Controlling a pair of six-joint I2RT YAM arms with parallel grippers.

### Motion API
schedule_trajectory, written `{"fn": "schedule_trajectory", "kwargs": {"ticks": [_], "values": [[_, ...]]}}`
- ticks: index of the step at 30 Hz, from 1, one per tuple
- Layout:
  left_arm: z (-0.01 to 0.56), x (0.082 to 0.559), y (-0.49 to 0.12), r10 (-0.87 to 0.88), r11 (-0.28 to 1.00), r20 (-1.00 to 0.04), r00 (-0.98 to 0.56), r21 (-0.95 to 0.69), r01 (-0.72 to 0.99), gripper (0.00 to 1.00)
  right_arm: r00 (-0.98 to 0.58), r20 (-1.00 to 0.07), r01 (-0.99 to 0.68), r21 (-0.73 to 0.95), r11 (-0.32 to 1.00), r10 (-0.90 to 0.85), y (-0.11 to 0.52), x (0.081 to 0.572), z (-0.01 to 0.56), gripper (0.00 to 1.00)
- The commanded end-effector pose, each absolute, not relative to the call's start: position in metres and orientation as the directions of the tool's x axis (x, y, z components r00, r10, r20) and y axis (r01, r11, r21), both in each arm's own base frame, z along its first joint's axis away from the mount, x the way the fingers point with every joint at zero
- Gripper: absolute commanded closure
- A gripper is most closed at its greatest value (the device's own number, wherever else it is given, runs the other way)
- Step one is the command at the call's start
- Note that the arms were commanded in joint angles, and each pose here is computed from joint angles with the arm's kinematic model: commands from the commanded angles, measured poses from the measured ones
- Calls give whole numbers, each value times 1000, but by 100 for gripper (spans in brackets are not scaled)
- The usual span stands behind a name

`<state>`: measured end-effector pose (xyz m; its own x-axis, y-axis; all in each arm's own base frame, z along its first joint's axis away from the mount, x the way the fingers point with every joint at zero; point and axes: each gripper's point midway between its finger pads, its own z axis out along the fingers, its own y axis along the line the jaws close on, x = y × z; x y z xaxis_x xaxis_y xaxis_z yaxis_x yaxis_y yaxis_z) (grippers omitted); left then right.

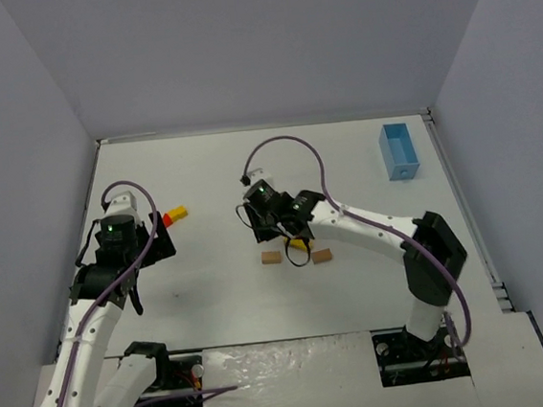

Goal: Build the wood block tower

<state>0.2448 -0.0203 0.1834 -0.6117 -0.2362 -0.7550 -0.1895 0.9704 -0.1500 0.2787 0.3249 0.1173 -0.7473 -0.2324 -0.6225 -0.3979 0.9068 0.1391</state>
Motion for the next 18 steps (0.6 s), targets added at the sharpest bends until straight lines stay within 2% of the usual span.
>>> {"fn": "schedule_trajectory", "kwargs": {"ticks": [1,7,12,14,18], "values": [[198,253,-10,-260,959,-792,-553,-147,-241,14,-696,-652,-471,97,877,-301,372,318,120,100],[196,252,-7,-265,955,-788,-555,-137,-262,14,-696,-637,-483,76,873,-330,408,352,87,99],[194,252,-8,-267,955,-782,-563,-139,-261,14,-699,-635,-476,69,876,-330,423,367,70,93],[192,252,-8,-267,956,-779,-568,-139,-260,14,-701,-633,-472,67,879,-328,424,370,65,87],[190,253,-8,-270,955,-771,-576,-137,-264,14,-704,-632,-463,64,884,-323,423,375,62,69]]}}
